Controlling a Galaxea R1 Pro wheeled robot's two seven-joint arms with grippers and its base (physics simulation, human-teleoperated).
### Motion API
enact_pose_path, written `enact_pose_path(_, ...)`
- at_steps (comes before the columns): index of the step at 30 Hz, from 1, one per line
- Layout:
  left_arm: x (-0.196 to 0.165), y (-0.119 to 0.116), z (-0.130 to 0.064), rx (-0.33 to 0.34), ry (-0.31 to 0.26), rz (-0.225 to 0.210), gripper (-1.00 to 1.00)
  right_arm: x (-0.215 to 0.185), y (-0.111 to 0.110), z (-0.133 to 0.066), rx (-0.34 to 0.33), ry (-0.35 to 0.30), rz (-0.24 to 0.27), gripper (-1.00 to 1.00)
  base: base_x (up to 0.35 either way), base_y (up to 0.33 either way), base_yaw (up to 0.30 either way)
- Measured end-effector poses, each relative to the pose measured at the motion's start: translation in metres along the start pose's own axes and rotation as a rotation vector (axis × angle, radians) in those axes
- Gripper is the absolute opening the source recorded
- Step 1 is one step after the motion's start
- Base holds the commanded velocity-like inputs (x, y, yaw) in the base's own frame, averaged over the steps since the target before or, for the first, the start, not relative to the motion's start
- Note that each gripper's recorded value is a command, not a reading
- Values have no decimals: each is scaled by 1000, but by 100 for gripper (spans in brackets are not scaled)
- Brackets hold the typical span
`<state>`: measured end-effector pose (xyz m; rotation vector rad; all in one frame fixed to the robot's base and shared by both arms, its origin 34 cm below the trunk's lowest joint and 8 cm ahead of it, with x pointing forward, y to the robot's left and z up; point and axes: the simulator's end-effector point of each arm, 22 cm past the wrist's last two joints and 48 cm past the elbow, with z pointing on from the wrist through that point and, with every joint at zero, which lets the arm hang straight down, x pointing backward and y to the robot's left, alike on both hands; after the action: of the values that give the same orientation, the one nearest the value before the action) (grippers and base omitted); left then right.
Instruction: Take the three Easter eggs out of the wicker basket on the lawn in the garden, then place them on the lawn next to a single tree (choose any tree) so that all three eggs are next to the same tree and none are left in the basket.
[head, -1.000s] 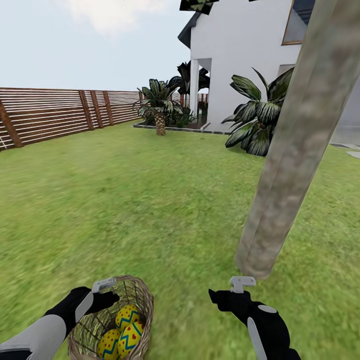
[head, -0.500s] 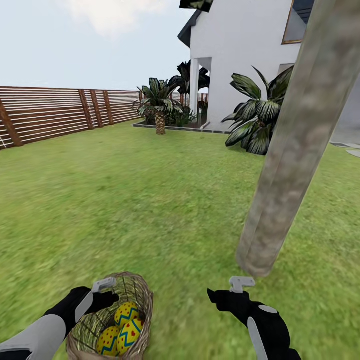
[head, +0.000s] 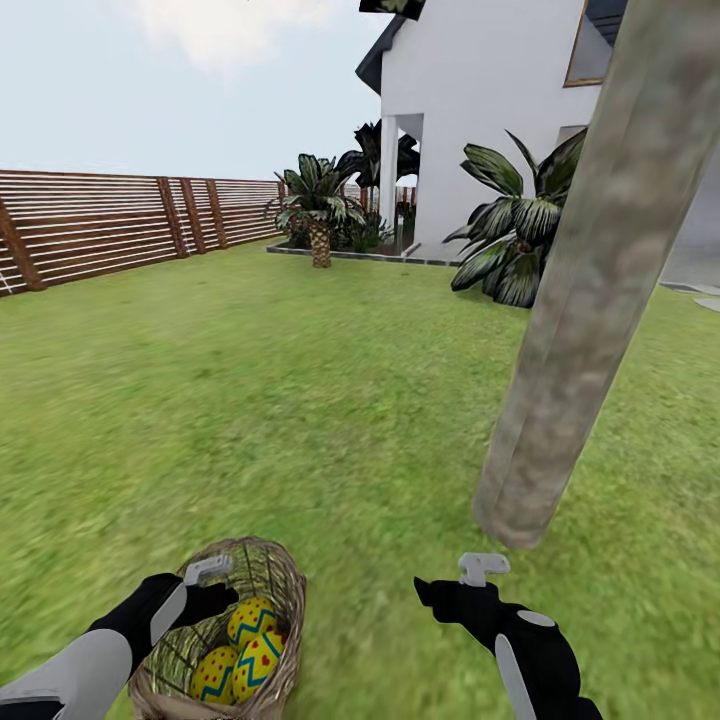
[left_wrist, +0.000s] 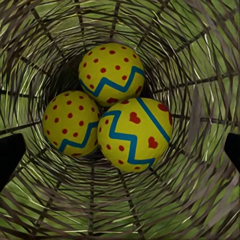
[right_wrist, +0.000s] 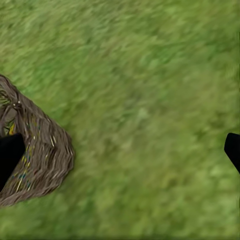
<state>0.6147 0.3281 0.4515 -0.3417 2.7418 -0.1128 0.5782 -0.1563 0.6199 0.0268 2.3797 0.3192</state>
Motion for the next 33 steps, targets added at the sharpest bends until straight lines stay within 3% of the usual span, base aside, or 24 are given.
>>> enact_pose_path(33, 34, 11, 59, 1, -4, 8, 100, 55, -17, 40, 5, -2, 0, 100, 0, 0, 0)
